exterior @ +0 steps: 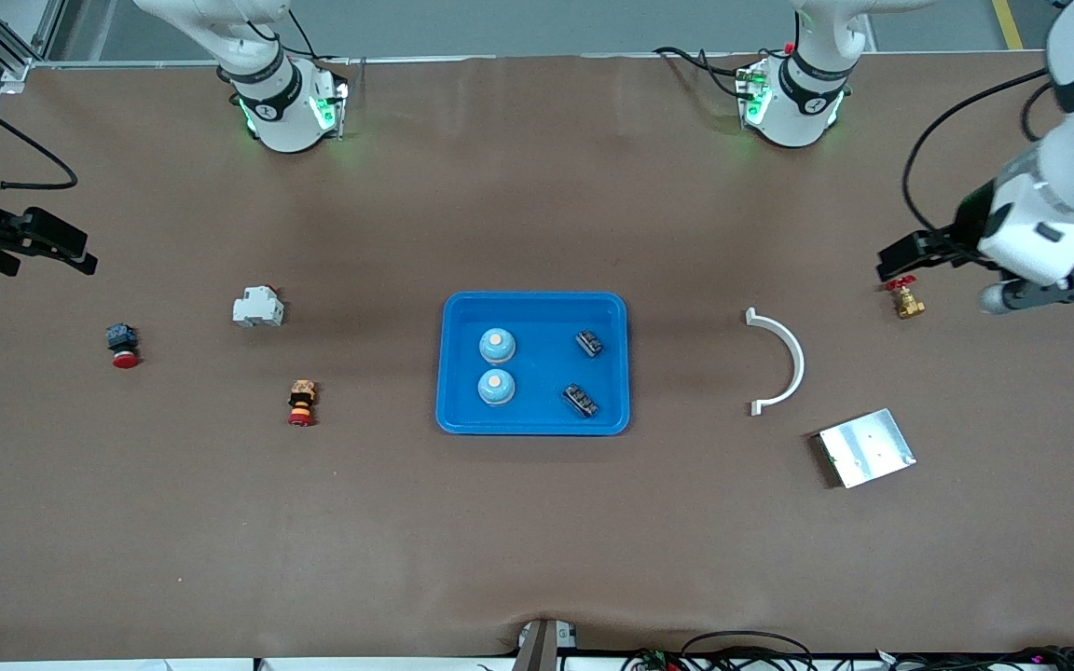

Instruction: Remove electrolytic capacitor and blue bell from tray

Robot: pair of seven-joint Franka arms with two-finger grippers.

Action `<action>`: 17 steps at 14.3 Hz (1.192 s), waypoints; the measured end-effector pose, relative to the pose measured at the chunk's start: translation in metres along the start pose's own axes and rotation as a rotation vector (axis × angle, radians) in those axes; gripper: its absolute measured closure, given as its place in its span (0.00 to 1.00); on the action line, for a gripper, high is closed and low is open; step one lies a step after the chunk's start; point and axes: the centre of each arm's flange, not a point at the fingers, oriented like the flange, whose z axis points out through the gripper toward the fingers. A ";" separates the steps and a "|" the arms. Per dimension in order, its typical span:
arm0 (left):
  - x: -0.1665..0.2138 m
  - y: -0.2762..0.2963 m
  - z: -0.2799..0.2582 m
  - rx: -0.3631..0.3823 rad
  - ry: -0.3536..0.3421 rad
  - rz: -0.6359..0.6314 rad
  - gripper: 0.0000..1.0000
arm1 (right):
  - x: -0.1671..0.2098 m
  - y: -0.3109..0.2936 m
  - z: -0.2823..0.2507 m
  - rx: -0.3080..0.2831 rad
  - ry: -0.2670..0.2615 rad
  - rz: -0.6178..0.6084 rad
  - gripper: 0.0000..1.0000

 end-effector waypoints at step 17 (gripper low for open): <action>-0.050 0.245 0.195 -0.039 -0.174 -0.379 0.00 | 0.002 0.000 -0.001 -0.001 0.020 -0.001 0.00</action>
